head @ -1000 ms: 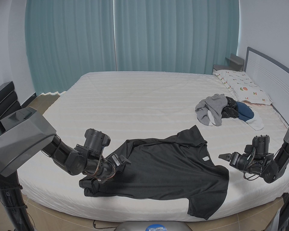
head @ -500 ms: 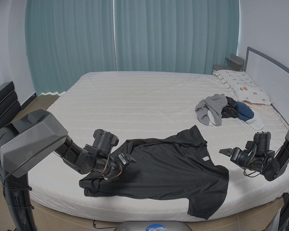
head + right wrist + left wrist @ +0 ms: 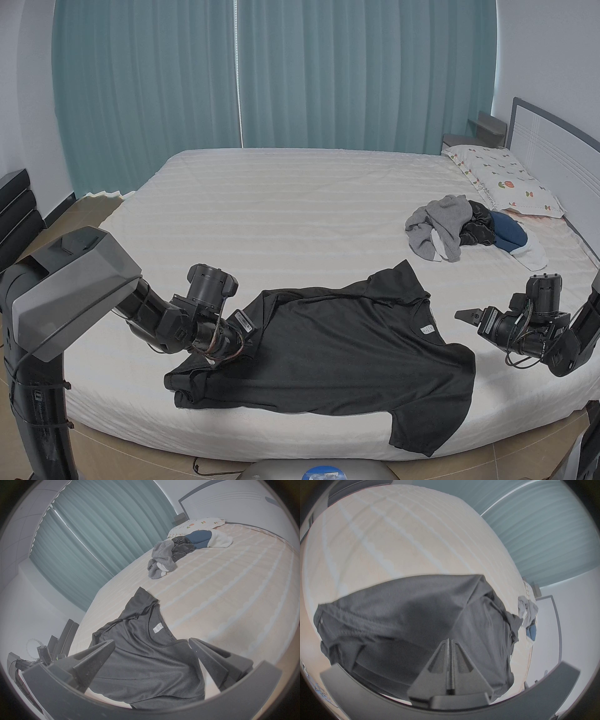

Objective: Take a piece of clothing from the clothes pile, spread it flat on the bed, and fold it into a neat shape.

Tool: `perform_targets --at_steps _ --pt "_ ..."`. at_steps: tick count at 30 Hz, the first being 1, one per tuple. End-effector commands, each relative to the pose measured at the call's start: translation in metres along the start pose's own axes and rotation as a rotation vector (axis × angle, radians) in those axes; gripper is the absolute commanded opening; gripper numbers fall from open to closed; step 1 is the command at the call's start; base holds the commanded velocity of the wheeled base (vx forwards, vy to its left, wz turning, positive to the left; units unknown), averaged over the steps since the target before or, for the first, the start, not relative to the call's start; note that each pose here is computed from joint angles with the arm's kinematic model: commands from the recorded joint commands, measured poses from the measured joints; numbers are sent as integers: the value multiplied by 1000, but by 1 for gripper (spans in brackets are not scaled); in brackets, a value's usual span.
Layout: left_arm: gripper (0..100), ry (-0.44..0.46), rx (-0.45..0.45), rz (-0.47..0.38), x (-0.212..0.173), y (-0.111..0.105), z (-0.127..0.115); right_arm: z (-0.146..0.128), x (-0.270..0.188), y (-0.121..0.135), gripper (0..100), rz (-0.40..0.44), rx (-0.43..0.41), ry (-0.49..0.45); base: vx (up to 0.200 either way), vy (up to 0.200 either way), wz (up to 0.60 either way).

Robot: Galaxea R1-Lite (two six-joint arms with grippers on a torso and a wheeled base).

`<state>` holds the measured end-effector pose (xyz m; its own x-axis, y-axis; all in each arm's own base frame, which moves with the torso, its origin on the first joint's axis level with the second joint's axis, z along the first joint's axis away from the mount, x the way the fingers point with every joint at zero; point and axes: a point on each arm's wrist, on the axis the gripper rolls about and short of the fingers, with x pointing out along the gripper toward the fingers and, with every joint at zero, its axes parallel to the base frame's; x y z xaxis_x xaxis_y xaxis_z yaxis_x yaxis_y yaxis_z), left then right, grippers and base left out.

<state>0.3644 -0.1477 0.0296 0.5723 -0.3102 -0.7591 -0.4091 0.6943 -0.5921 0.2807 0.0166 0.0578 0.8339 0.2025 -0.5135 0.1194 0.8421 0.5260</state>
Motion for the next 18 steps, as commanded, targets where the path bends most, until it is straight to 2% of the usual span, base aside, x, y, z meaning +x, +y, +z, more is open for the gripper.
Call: perform_targets --at_steps 1,5,10,11,15,18 --pt "0 -71 -35 -51 -16 -7 28 -2 0 1 100 3 -3 7 0 0 0" --pt "0 -85 -40 -67 -27 -11 32 -2 -1 1 100 3 -4 6 0 0 0" --pt "0 -50 -28 -47 -25 -9 20 -4 0 0 100 -1 -3 13 0 0 0" --pt "100 -50 -28 -47 -25 -9 20 -4 0 0 100 -1 -3 13 0 0 0" --pt "100 14 0 -22 -12 -5 0 -6 1 1 100 -1 -6 23 0 0 0" --pt "100 25 10 -3 -7 -2 -5 -6 2 1 100 -1 -5 23 0 0 0"
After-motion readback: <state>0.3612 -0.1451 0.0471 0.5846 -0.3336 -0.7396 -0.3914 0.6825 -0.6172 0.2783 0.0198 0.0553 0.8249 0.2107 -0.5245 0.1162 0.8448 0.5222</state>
